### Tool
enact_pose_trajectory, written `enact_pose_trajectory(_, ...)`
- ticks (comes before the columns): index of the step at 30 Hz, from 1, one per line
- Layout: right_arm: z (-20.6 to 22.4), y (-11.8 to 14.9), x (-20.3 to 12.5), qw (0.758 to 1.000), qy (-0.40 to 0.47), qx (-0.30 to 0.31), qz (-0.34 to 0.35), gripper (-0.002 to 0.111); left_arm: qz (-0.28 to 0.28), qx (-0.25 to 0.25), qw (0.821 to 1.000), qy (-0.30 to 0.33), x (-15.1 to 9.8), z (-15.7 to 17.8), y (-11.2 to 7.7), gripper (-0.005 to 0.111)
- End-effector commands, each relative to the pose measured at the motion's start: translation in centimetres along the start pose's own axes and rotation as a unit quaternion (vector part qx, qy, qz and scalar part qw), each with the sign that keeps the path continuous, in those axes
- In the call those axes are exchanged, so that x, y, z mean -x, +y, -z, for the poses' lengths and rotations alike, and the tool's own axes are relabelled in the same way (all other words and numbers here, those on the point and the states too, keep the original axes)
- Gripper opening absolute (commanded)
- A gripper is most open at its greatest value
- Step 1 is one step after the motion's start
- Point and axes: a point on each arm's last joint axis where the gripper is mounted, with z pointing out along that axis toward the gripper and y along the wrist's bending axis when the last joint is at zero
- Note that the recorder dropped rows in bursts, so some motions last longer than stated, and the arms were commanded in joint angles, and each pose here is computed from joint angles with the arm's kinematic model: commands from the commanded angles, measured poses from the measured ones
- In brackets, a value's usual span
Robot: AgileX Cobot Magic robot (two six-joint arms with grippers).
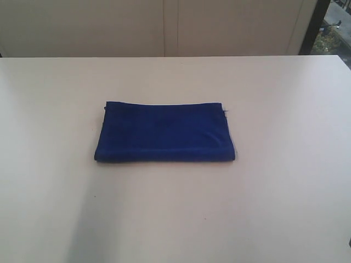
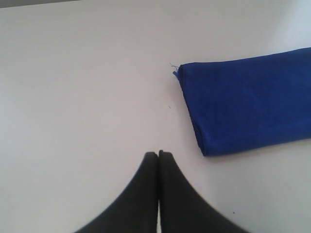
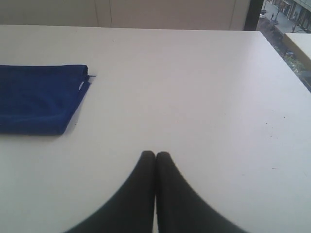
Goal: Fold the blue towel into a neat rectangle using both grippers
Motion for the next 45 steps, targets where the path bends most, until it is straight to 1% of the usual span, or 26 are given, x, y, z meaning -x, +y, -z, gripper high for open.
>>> enact_pose_trajectory(1, 0.0, -0.1, -0.2, 1.000, 0.001, -0.005, 0.002, 0.000, 0.004, 0.000, 1.000, -0.001, -0.1, 0.1, 0.0, 0.000)
enact_pose_trajectory(6, 0.0, -0.1, -0.1, 1.000, 0.000, -0.005, 0.002, 0.000, -0.001, 0.000, 1.000, -0.011, -0.1, 0.6, 0.0, 0.000)
enact_pose_trajectory(11, 0.0, -0.1, -0.1, 1.000, 0.000, -0.005, 0.000, 0.000, -0.055, 0.004, 0.998, -0.031, 0.0, 1.8, -0.1, 0.000)
enact_pose_trajectory(13, 0.0, -0.1, -0.1, 1.000, 0.000, -0.005, 0.000, 0.000, -0.083, 0.007, 0.996, -0.030, -0.3, 2.4, -0.1, 0.000)
enact_pose_trajectory(15, 0.0, -0.1, -0.1, 1.000, 0.000, -0.005, 0.000, 0.000, -0.089, 0.011, 0.996, -0.019, -0.9, 3.1, 0.0, 0.000)
enact_pose_trajectory(16, 0.0, -0.1, -0.1, 1.000, 0.000, -0.005, 0.000, 0.000, -0.086, 0.015, 0.996, -0.013, -1.4, 3.3, 0.1, 0.000)
enact_pose_trajectory(21, 0.0, -0.1, -0.1, 1.000, 0.000, -0.005, 0.000, 0.000, -0.061, 0.052, 0.996, -0.027, -3.7, 4.4, 0.8, 0.000)
enact_pose_trajectory(27, 0.0, -0.1, -0.1, 1.000, 0.000, -0.005, 0.000, 0.000, -0.057, 0.073, 0.995, -0.040, -7.2, 5.0, 0.9, 0.000)
enact_pose_trajectory(38, 0.0, -0.1, -0.1, 1.000, 0.000, -0.005, 0.000, 0.000, -0.065, 0.081, 0.992, -0.069, -13.5, 4.5, 0.6, 0.000)
enact_pose_trajectory(41, 0.0, -0.1, -0.1, 1.000, 0.000, -0.005, 0.000, 0.000, -0.066, 0.080, 0.992, -0.071, -14.7, 4.3, 0.6, 0.000)
enact_pose_trajectory(45, 0.0, -0.1, -0.1, 1.000, 0.000, -0.005, 0.000, 0.000, -0.064, 0.078, 0.993, -0.054, -15.5, 3.7, 0.6, 0.000)
